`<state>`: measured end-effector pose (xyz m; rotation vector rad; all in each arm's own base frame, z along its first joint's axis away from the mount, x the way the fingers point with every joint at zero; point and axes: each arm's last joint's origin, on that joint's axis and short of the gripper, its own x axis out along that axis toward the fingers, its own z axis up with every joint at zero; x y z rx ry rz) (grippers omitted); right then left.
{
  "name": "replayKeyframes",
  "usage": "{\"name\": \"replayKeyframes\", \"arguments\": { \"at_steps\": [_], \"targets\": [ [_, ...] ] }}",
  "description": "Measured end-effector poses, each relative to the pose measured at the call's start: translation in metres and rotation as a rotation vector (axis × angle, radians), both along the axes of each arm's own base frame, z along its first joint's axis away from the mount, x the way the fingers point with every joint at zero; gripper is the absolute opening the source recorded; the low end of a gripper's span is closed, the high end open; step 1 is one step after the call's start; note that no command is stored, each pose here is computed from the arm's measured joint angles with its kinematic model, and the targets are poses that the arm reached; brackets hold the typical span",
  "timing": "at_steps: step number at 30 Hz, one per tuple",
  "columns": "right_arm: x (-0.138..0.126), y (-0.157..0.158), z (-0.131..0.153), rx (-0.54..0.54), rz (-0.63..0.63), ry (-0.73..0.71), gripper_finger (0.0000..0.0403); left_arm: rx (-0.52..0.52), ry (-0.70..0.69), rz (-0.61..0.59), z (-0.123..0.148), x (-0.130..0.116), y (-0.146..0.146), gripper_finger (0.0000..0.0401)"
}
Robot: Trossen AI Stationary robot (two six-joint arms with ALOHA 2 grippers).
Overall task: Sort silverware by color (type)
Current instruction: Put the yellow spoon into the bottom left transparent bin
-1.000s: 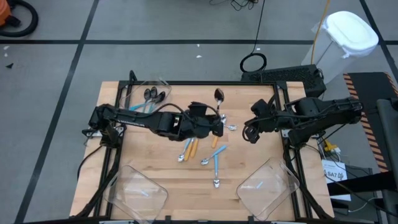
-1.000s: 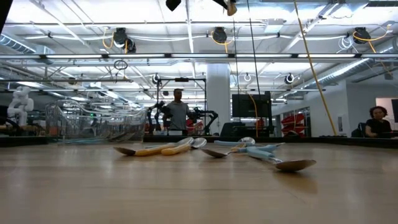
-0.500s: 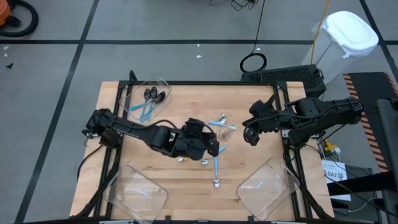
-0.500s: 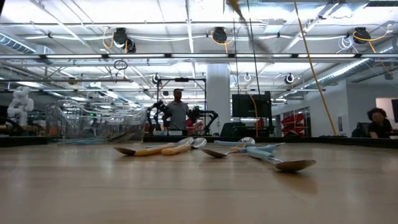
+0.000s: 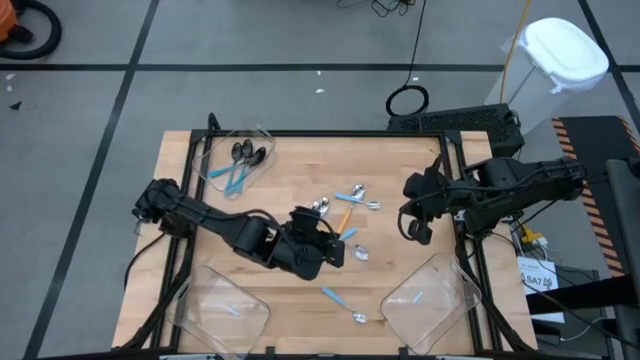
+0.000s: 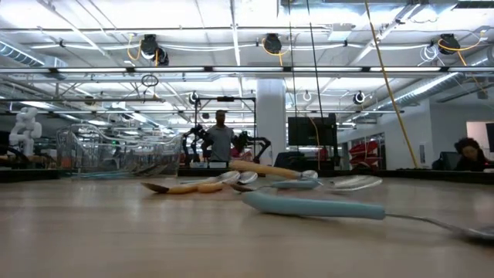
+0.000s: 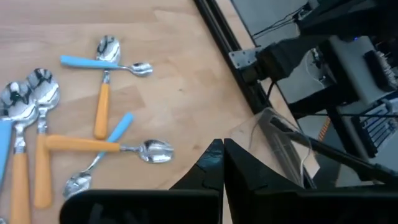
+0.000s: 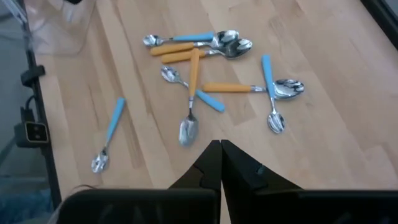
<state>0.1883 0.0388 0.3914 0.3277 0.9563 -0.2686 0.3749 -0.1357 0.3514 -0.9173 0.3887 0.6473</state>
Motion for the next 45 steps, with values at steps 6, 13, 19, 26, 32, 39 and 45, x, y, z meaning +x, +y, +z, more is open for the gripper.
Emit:
{"name": "replayKeyframes", "arguments": {
  "at_steps": [6,13,19,26,32,39,45],
  "targets": [
    [-0.003,0.000,0.001,-0.011,0.043,0.005,0.0000,-0.002,0.027,-0.020,-0.002,-0.001,0.000,0.0004],
    [-0.008,0.004,0.003,0.098,0.108,0.014,0.0000,-0.046,0.200,-0.202,-0.011,0.002,0.014,0.0005],
    [-0.014,0.010,0.005,0.149,0.115,0.005,0.0000,0.020,0.290,-0.426,-0.014,0.005,0.025,0.0047],
    [-0.017,0.016,0.006,0.161,0.123,0.001,0.0000,0.193,0.459,-0.713,-0.047,0.024,0.035,0.0132],
    [-0.018,0.017,0.006,0.190,0.089,0.004,0.0000,0.272,0.557,-0.895,-0.085,0.041,0.028,0.0156],
    [-0.018,0.017,0.006,0.210,0.063,0.009,0.0000,0.240,0.639,-1.033,-0.120,0.052,0.030,0.0157],
    [-0.018,0.017,0.006,0.188,0.091,0.012,0.0000,0.289,0.654,-1.072,-0.121,0.053,0.030,0.0157]
  ]
}}
